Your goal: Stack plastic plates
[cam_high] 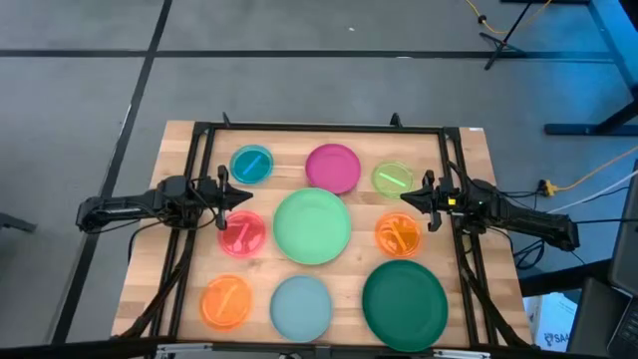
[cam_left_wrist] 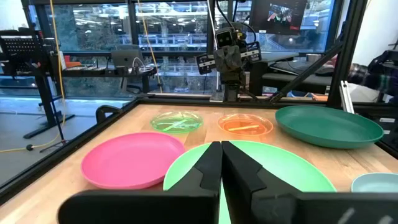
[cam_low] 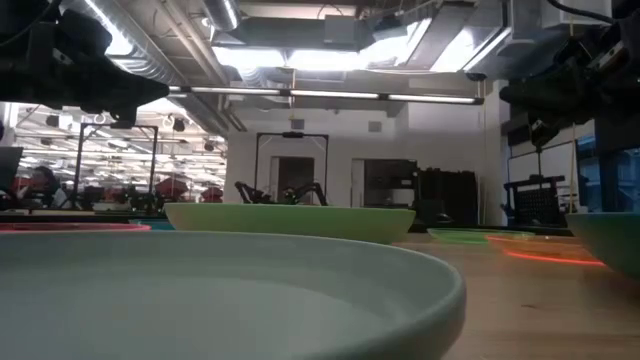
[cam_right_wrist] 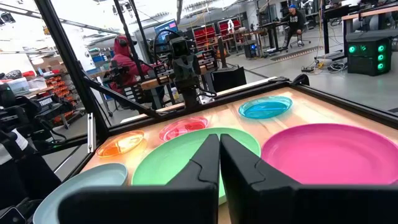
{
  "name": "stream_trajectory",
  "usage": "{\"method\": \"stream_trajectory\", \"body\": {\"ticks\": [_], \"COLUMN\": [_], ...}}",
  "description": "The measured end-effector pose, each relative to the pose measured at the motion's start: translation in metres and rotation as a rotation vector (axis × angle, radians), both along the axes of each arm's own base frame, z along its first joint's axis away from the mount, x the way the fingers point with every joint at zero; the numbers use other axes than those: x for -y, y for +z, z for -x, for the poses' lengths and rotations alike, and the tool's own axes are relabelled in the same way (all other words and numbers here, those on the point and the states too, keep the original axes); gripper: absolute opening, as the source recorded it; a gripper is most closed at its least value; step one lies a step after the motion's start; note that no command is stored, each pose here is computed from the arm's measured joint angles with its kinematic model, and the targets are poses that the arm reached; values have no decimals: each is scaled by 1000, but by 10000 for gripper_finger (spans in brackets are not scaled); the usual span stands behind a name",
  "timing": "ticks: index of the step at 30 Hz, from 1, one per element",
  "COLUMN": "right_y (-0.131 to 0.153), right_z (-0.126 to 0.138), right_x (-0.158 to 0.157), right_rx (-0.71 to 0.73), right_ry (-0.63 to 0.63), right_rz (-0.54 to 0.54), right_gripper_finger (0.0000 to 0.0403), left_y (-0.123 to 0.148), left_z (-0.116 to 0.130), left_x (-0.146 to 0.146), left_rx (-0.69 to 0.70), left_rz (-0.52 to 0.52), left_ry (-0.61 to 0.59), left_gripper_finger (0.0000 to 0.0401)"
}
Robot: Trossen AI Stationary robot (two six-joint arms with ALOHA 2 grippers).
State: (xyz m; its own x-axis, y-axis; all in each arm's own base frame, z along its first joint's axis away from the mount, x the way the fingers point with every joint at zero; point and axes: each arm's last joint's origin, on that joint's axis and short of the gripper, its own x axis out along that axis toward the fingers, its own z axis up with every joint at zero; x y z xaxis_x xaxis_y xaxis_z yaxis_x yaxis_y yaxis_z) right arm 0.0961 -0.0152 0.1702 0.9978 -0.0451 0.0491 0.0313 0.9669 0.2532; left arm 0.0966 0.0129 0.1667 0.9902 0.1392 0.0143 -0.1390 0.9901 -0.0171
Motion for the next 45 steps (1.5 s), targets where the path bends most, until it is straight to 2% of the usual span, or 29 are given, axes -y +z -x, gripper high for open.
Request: {"method": "stream_trajectory", "body": {"ticks": [28,33,40,45], "right_y": [-1,-1,-1,-1], "right_z": [-1,-1,-1,0], "right_x": [0,0,0,3], "right_rx": [-15,-15,-15,-18], "right_ry": [-1,-1,-1,-105], "right_rz": [-3,-3,-1,31], "right_gripper_finger": [10,10,10,10], "left_y": [0,6,7,7], "left_z": [0,1,1,1], "left_x": [0,0,0,0], "left_rx": [0,11,15,18], "left_rz": [-2,-104,-107,-117], "left_ry": [0,6,5,6], "left_gripper_finger": [4,4,4,4]}}
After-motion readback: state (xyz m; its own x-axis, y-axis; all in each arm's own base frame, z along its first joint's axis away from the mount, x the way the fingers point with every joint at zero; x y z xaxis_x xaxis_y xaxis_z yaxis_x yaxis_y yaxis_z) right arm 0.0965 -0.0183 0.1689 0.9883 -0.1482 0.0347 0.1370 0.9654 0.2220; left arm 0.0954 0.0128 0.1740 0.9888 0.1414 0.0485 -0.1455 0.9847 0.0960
